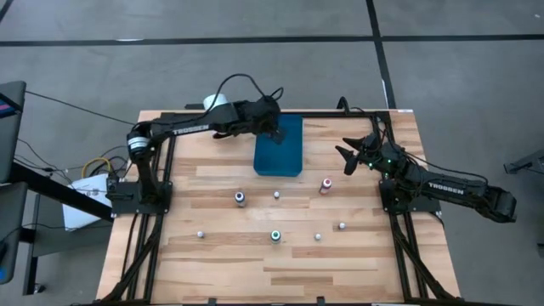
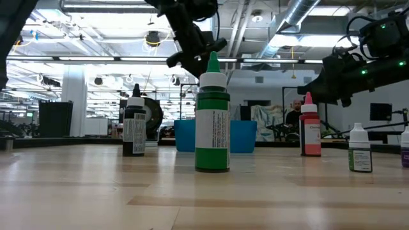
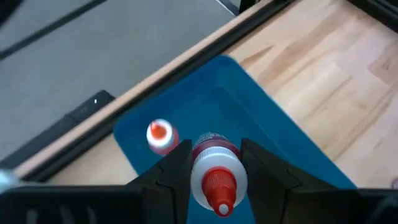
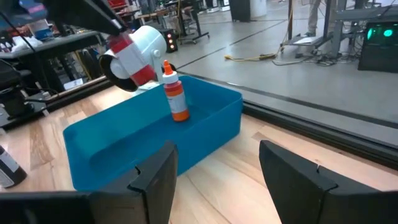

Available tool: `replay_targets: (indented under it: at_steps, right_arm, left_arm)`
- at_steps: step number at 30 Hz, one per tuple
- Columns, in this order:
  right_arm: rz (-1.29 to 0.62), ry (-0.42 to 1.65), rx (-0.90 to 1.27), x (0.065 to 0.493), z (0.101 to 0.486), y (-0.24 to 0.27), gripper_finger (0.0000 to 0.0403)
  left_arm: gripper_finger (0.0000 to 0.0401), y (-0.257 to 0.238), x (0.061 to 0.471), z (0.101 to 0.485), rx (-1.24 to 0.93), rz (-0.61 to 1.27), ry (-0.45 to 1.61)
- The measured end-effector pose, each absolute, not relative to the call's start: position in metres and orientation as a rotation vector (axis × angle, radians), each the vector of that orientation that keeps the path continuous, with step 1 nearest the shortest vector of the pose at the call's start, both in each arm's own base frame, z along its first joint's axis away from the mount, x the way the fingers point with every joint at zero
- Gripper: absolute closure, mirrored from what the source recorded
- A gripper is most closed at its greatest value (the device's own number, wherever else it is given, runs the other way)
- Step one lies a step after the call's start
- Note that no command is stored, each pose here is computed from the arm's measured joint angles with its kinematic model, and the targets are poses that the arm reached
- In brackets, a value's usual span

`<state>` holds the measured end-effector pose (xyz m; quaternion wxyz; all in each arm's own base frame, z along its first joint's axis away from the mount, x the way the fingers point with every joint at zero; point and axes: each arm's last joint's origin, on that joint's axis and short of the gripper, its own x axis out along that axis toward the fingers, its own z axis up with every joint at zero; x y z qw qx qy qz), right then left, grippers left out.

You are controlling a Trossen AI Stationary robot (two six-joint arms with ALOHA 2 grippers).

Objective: Pick & Place food coloring
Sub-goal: Put the big red food coloring bottle into the blue bin

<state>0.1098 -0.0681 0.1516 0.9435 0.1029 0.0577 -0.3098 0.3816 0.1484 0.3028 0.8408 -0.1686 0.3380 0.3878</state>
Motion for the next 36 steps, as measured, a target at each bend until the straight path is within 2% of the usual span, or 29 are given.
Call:
replay_targets:
  at_steps: [10,22,36]
  right_arm:
    - [-0.635,0.115,0.217,0.11,0.152,-0.068,0.0188]
    - [-0.64,0.11,0.229,0.11,0.152,-0.068,0.0188]
    - [-0.642,0.112,0.244,0.11,0.152,-0.068,0.0188]
  left_arm:
    - [0.0291,0.164,0.407,0.295,-0.269,0.778,0.743]
    - [0.029,0.173,0.419,0.283,-0.23,0.772,0.755]
    - [0.0289,0.185,0.429,0.247,-0.162,0.819,0.848]
